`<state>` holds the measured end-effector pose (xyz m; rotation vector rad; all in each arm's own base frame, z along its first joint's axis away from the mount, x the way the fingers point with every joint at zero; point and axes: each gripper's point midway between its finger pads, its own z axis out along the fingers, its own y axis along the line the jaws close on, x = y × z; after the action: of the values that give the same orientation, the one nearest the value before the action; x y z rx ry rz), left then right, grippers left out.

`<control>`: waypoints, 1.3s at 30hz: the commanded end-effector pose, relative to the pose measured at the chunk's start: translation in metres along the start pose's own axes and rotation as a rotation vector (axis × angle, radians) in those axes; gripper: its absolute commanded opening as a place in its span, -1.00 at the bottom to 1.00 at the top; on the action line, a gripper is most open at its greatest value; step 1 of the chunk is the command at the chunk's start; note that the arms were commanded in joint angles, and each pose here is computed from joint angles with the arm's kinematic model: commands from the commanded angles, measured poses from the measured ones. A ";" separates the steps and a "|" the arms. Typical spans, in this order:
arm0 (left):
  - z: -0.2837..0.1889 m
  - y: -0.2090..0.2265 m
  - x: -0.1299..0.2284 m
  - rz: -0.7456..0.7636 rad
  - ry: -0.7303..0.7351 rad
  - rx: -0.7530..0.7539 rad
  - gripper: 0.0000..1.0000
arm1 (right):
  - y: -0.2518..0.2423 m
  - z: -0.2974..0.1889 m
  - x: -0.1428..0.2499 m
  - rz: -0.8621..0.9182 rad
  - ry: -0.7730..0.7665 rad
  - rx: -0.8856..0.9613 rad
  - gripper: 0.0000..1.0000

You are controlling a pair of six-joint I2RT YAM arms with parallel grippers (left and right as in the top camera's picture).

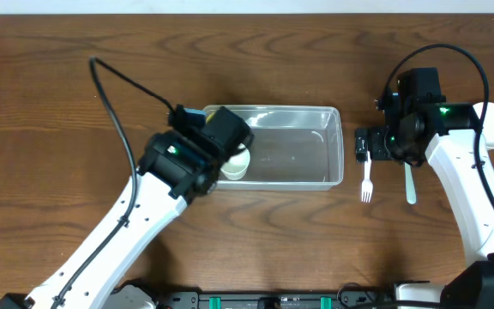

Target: Pack container

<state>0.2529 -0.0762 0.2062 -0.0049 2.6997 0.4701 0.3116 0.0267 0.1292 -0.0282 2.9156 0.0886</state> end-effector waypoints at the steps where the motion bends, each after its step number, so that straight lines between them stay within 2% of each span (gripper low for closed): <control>1: 0.011 -0.002 0.010 -0.158 0.102 0.065 -0.56 | -0.002 -0.002 -0.004 0.009 -0.009 0.005 0.98; 5: 0.026 0.001 0.015 -0.238 0.177 0.111 -0.37 | -0.002 -0.002 -0.004 0.009 -0.008 0.005 0.98; 8: 0.041 -0.001 0.018 -0.240 0.214 0.163 -0.30 | -0.002 -0.002 -0.004 0.009 -0.009 0.005 0.98; 16: 0.084 -0.007 0.044 -0.307 0.326 0.213 -0.29 | -0.002 -0.002 -0.003 0.009 -0.005 0.005 0.99; 30: 0.137 -0.027 0.068 -0.239 0.462 0.177 -0.29 | -0.002 -0.002 -0.002 0.009 -0.001 0.005 0.99; 33: 0.142 -0.029 0.072 -0.231 0.486 0.166 -0.31 | -0.002 -0.002 -0.001 0.009 0.003 0.005 0.99; 39: 0.143 -0.029 0.073 -0.211 0.490 0.168 -0.78 | -0.002 -0.002 -0.001 0.009 0.003 0.005 0.98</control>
<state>0.2455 -0.0552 0.0471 -0.4263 3.1448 0.1790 0.3090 0.0266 0.1285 -0.0279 2.9270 0.0881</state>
